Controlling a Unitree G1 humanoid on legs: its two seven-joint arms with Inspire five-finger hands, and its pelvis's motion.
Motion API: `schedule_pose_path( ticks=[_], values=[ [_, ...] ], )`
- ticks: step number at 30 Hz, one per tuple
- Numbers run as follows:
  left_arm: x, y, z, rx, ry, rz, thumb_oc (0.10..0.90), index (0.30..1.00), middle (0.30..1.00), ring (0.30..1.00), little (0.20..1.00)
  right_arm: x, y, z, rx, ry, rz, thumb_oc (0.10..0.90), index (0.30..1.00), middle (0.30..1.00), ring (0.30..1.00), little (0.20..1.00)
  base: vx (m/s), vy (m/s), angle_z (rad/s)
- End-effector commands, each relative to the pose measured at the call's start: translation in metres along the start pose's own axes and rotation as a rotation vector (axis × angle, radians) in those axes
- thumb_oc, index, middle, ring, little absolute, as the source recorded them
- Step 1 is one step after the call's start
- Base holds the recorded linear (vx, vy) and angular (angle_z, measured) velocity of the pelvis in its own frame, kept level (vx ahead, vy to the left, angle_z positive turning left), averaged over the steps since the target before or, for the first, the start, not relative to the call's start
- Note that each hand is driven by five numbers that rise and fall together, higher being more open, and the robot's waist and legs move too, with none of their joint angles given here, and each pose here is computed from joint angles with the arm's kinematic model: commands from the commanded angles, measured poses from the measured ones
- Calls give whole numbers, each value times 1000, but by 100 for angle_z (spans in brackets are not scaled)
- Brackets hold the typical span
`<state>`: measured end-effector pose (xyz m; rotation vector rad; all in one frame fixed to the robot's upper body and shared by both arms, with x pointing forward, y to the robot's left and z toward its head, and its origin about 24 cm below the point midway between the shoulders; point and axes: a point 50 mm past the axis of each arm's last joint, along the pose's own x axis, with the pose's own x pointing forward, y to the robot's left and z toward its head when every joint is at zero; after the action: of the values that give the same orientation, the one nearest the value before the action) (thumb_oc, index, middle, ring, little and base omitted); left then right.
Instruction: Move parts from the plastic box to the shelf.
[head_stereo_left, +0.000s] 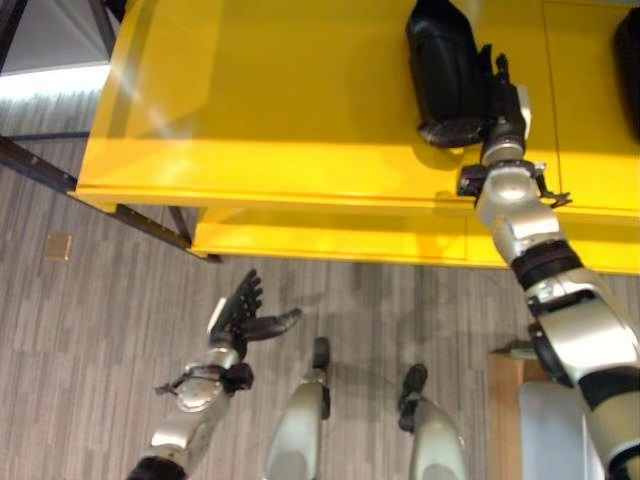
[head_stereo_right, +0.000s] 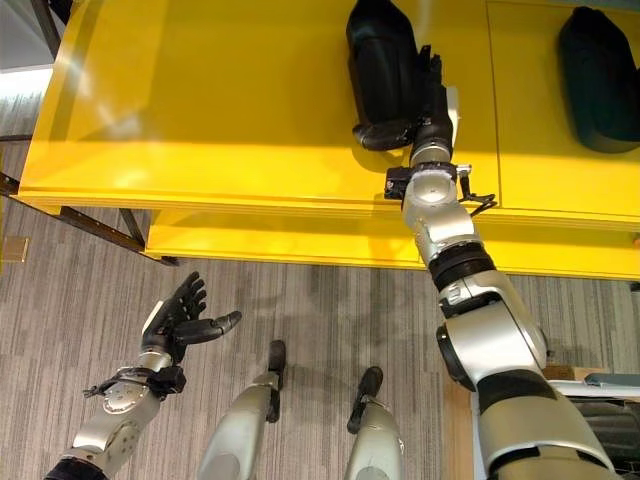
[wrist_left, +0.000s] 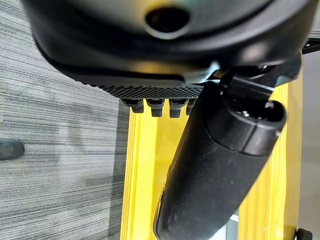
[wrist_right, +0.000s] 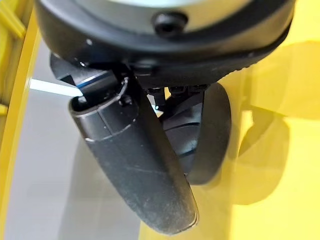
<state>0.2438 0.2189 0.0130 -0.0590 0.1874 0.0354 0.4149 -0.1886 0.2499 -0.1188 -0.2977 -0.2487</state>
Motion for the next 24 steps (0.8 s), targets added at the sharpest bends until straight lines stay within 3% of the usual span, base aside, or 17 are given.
schedule_pose_path(
  ticks=[1,24],
  values=[
    [-3,-3,18,-34,-110,-36,900,1000,1000,1000,1000,2,-4,48,109,-225,-4,900,1000,1000,1000,1000,0,0,0],
    [-5,0,18,-37,-110,-16,900,1000,1000,1000,1000,-16,16,72,150,-374,113,900,1000,1000,1000,1000,0,0,0]
  ],
)
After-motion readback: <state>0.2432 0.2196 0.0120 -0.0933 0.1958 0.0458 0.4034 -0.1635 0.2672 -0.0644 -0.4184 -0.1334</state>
